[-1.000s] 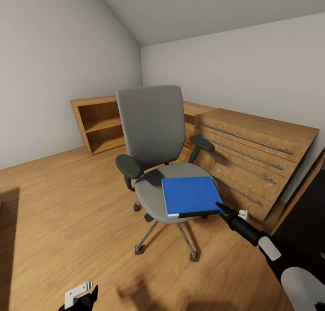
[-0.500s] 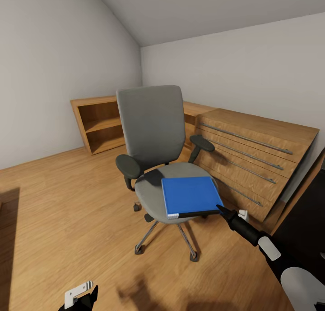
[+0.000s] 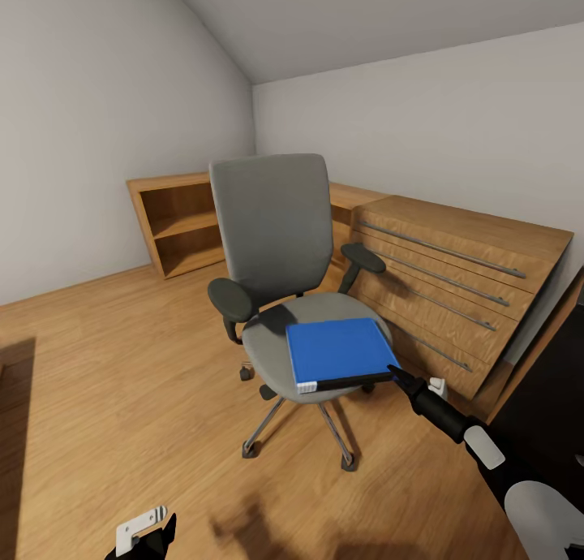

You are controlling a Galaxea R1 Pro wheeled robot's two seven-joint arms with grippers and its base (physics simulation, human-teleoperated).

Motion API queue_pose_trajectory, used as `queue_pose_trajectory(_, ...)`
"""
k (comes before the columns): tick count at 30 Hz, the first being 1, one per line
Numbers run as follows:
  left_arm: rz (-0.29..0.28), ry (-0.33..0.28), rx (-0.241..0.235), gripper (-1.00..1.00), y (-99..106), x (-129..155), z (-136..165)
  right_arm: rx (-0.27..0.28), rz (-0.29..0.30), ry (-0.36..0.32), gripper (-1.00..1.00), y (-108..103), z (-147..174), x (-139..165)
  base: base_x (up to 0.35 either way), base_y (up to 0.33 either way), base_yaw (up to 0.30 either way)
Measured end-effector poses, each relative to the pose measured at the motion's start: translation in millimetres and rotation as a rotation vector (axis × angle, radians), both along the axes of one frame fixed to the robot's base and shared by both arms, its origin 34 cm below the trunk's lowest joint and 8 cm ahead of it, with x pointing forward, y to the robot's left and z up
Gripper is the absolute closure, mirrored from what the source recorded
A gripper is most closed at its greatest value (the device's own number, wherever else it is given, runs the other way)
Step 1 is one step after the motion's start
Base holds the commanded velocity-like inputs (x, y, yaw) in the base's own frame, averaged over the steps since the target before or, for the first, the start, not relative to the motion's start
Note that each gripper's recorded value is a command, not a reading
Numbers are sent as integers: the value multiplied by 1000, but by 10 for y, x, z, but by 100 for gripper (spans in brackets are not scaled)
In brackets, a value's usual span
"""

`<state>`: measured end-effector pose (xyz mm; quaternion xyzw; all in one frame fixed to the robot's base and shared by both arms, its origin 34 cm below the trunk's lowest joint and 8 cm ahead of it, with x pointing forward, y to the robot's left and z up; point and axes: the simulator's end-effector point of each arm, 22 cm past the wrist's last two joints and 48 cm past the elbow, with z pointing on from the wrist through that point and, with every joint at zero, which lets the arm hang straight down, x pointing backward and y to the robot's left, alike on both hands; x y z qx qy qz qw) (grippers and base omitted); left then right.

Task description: In the bedroom, organize the workspace by keeping the computer under the desk, ensuring the monitor is on the desk, placing the keyboard on the desk next to the monitor, placing the mouse on the desk next to the keyboard, moving the folder from the swivel chair onto the desk next to the mouse, stacking the notebook on top of the folder with the pen on top of the notebook, and positioning the swivel chair next to the desk.

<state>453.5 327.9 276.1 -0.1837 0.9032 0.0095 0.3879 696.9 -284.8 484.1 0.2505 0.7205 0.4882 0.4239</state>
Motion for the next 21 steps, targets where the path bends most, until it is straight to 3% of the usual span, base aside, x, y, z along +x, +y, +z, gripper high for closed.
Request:
queue_pose_trajectory(13,0,0,0,-100,-1,1,0,0,0,1,100,0,-1,0,0,0,0)
queue_pose_trajectory(21,-1,0,0,-100,-6,49,179,-1,1,-1,100,1,183,49,0,0,0)
